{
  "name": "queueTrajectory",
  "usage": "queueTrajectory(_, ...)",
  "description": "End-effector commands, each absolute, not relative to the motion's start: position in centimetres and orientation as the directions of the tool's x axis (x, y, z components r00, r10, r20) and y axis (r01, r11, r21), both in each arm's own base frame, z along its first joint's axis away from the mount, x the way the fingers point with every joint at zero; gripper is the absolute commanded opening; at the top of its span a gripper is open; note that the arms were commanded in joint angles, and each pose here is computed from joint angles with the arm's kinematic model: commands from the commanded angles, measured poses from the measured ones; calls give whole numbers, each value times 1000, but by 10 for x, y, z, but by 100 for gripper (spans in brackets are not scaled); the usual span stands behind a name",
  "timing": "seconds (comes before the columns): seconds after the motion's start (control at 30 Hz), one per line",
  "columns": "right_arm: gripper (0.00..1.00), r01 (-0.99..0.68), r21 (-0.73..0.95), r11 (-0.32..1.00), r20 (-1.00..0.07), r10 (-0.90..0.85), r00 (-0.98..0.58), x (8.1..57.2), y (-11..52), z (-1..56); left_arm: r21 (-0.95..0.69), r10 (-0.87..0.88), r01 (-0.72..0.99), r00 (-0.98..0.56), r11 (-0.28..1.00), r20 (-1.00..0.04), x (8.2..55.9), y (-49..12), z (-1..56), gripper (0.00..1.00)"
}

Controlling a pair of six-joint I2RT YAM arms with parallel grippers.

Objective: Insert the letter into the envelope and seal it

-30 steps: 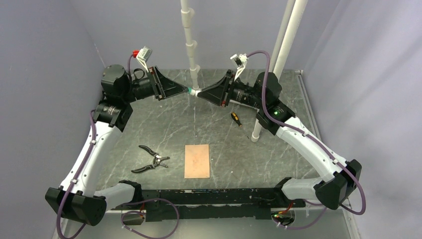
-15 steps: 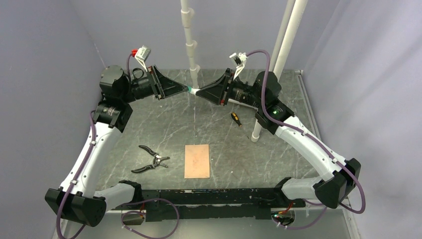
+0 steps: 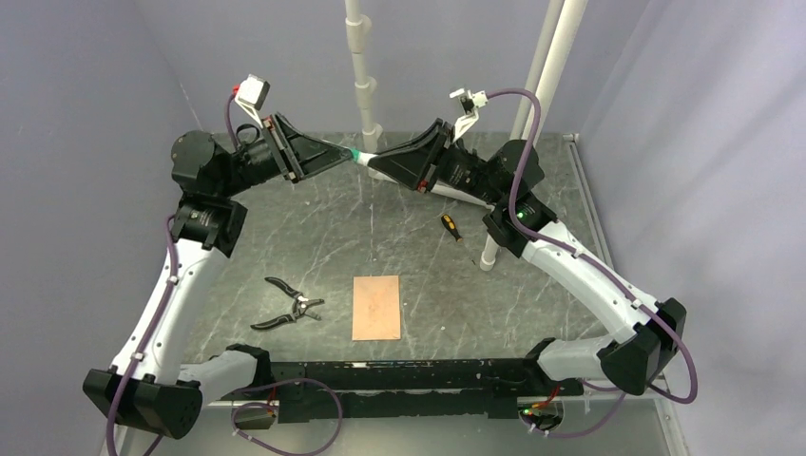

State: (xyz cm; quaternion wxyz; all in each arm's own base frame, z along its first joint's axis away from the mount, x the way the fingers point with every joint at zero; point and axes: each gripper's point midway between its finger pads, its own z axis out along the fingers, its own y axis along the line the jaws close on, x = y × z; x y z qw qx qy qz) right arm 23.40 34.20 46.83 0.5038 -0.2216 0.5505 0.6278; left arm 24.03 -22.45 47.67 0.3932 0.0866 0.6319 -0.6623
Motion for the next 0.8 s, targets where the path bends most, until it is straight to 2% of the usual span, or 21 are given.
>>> queueTrajectory(0.0, 0, -908, 419, 11, -816, 444, -371, 212, 348, 508, -702, -458, 711, -610, 46, -647, 221, -222, 509, 2)
queueTrajectory(0.2, 0, -904, 428, 21, -816, 440, -376, 213, 350, 509, -690, -463, 719, -585, 83, -665, 220, -219, 511, 3)
queueTrajectory(0.33, 0, -891, 455, -3, -788, 465, -404, 214, 351, 512, -714, -490, 700, -629, -19, -604, 218, -221, 512, 2)
queueTrajectory(0.5, 0, -869, 487, -83, -735, 498, -460, 212, 354, 520, -706, -493, 707, -627, -34, -603, 218, -222, 511, 2)
queueTrajectory(0.77, 0, -850, 482, -212, -729, 442, -524, 199, 363, 533, -660, -445, 751, -593, -5, -671, 212, -227, 506, 3)
